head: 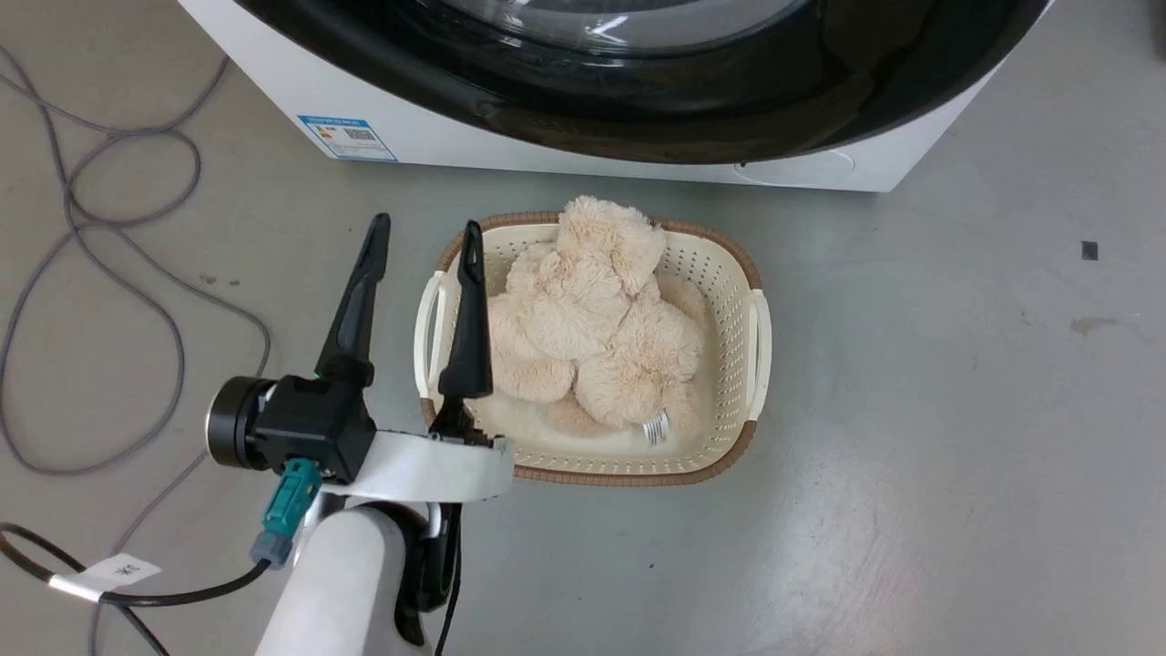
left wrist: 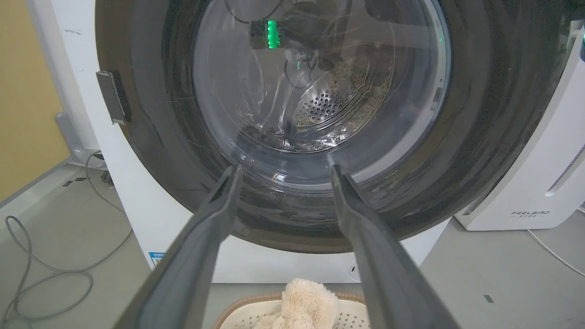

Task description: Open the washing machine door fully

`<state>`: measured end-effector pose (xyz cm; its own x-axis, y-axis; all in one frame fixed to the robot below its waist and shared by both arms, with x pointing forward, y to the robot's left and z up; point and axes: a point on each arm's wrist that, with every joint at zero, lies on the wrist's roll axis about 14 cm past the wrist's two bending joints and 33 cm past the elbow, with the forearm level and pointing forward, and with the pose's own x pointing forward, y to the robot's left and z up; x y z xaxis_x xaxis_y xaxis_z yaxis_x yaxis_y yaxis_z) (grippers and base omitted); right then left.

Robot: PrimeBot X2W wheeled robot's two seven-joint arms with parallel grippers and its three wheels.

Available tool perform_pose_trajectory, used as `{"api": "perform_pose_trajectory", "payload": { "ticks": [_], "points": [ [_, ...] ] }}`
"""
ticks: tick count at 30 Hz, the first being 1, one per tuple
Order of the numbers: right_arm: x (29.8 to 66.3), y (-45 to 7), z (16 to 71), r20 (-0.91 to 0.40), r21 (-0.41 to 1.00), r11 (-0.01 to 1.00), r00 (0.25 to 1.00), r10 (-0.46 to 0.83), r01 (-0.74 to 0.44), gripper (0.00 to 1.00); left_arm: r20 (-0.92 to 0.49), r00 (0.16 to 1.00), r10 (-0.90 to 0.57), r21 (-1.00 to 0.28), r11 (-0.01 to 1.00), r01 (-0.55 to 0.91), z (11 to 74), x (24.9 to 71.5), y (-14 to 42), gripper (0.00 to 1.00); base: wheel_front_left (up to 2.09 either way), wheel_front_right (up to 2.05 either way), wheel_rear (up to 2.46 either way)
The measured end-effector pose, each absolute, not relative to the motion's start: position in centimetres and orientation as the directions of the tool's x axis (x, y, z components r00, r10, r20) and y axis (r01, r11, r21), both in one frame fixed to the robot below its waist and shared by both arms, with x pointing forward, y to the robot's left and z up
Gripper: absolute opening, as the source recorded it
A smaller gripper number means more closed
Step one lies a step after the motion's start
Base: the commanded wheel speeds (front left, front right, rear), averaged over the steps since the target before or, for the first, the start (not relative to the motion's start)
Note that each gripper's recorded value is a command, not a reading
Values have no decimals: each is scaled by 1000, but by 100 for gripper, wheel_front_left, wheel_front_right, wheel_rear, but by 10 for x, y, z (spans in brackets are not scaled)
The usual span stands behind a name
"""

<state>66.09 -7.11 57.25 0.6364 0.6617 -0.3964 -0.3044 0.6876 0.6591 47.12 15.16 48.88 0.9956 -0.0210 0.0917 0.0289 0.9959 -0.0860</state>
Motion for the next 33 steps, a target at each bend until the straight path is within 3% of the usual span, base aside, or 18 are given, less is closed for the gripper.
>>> {"api": "perform_pose_trajectory", "payload": {
  "ticks": [17,27,33],
  "points": [
    [617,-70,576,-487,647,684,509,710,-336,0,117,992,-53,-111,992,66,502,466,138,100,0,0,0],
    [555,-46,562,-542,647,662,383,748,-378,0,117,992,-44,-106,993,56,512,445,143,100,0,0,0],
    [509,-18,567,-515,678,597,303,802,-429,0,117,993,-33,-102,994,45,518,424,147,100,0,0,0]
  ]
}}
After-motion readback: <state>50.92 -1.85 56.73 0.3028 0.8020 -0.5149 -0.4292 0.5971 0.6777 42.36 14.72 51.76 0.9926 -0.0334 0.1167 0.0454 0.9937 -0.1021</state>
